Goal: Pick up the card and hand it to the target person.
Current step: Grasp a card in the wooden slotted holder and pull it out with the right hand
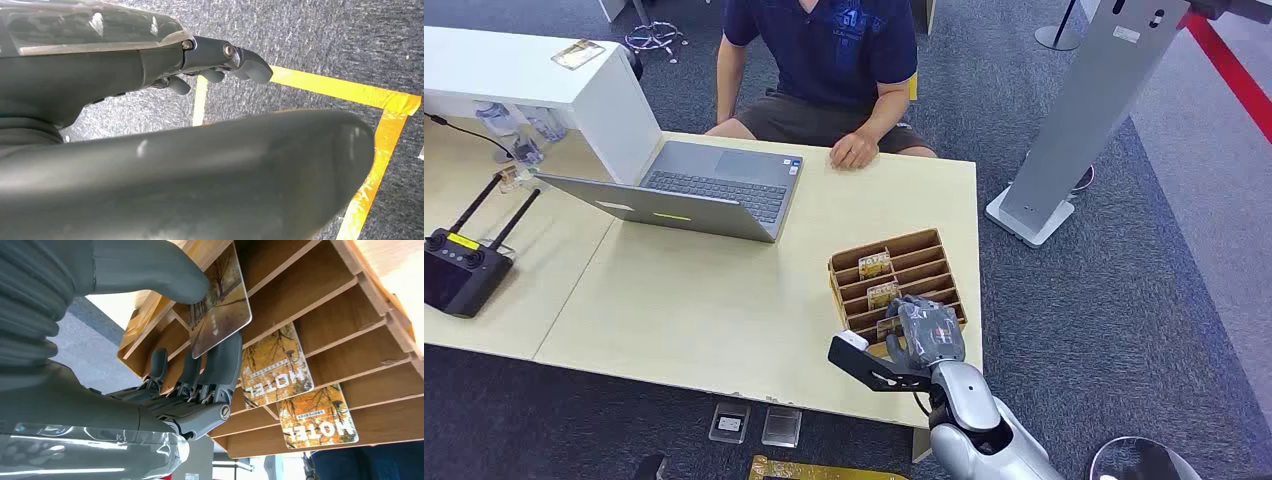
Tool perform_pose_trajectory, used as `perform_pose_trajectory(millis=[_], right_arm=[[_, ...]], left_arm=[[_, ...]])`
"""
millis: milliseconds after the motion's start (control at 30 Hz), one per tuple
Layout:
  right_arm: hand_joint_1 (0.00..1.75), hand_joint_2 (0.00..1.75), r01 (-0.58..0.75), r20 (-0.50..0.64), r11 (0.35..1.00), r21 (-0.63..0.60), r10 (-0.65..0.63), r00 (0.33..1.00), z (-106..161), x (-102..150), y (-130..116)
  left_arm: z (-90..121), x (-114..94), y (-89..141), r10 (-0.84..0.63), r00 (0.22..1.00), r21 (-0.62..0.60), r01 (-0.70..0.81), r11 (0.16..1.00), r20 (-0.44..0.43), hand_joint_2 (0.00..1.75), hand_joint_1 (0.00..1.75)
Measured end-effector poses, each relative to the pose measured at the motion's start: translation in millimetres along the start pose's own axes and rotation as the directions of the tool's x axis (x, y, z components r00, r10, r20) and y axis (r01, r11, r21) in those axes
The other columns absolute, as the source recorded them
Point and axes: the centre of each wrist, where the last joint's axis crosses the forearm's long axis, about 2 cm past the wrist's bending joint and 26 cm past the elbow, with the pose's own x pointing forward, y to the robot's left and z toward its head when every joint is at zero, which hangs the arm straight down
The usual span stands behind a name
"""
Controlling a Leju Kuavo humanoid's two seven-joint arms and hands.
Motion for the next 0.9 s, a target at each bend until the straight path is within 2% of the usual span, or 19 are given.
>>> perform_pose_trajectory(millis=[433,567,800,900], right_arm=[[1.26,1.75,-0.001,-0.022,1.000,-0.006,0.001,1.000,0.3,-5.6,-0.2],[1.28,1.75,-0.002,-0.024,1.000,-0.009,0.002,1.000,0.1,-6.1,-0.7],[1.42,1.75,0.002,-0.021,1.000,-0.008,-0.002,1.000,0.3,-6.1,-0.5],[1.37,1.75,0.007,-0.019,1.000,-0.007,-0.007,1.000,0.3,-6.1,-0.5]], left_arm=[[0.0,0.0,0.2,-0.005,1.000,0.000,0.005,1.000,0.000,0.00,0.00],[0.0,0.0,0.2,-0.006,1.000,0.000,0.006,1.000,0.001,0.00,0.00],[0.0,0.1,0.2,-0.007,1.000,0.000,0.007,1.000,0.001,0.00,0.00],[0.0,0.0,0.3,-0.007,1.000,0.000,0.007,1.000,0.001,0.00,0.00]])
